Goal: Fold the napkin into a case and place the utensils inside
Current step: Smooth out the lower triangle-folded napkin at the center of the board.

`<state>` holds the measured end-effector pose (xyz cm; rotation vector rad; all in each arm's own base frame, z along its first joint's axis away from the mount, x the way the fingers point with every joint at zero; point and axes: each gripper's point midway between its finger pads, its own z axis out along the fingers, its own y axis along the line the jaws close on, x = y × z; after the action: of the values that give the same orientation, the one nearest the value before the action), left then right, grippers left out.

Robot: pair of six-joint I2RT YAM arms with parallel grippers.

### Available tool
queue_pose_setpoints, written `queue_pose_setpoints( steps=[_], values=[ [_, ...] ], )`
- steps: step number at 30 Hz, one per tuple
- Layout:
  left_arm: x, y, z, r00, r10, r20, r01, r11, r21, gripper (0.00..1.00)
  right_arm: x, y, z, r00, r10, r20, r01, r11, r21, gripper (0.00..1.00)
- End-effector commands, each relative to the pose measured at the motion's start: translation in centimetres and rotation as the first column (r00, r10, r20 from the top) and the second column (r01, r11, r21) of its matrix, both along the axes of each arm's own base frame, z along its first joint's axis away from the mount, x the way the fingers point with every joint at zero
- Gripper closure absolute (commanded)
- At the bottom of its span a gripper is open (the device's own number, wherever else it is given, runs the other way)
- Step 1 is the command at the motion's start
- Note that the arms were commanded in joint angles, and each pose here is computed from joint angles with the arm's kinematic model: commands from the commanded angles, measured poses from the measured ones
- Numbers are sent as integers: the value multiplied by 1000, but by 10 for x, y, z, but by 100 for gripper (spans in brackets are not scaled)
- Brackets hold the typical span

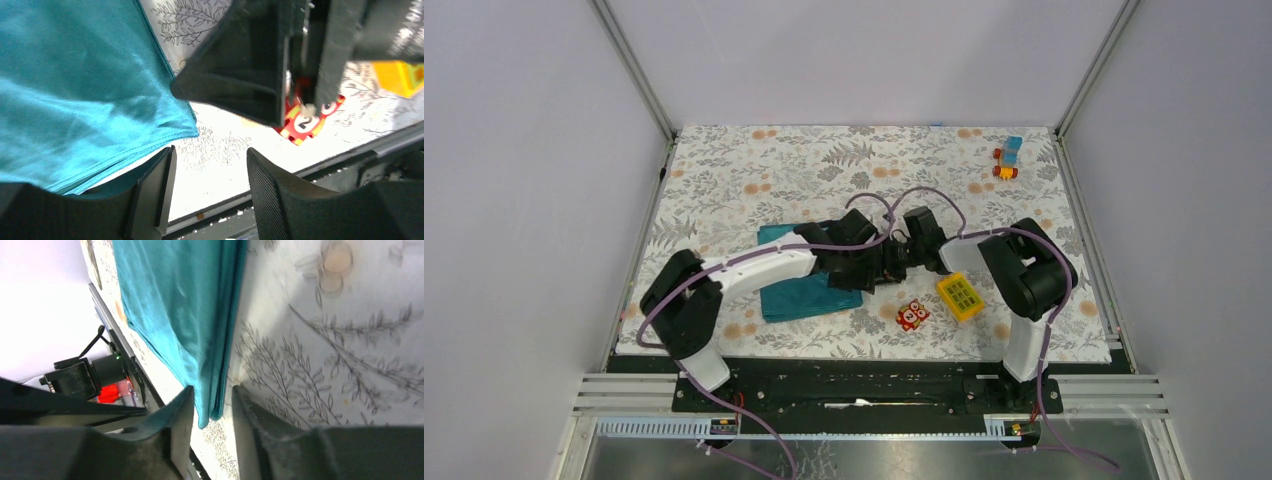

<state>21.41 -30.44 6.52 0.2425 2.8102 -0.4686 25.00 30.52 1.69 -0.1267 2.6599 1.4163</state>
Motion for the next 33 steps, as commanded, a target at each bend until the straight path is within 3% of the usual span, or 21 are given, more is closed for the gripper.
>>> queue_pose_setpoints(
  steps=[1,6,10,16,24,28,33],
  values=[
    [33,17,63,991,60,116,-46,992,-115,39,48,5,23,984,-42,173,48,998,-29,54],
    [96,96,89,947,294,130,-251,928,-275,29,94,23,32,968,-84,237,89,996,-11,46],
    [140,160,88,881,458,120,-399,854,-334,30,123,28,27,967,-107,232,113,994,-12,45],
    [186,233,53,816,567,108,-531,811,-247,49,150,33,19,962,-98,255,116,992,-56,54],
    [213,259,26,805,584,108,-563,808,-173,63,161,35,5,969,-91,232,108,992,-63,56],
    [216,262,14,811,576,100,-561,815,-144,68,164,37,2,970,-89,226,105,993,-58,63],
    [218,262,6,819,567,89,-555,822,-129,70,166,37,3,969,-92,228,107,993,-54,66]
  ],
)
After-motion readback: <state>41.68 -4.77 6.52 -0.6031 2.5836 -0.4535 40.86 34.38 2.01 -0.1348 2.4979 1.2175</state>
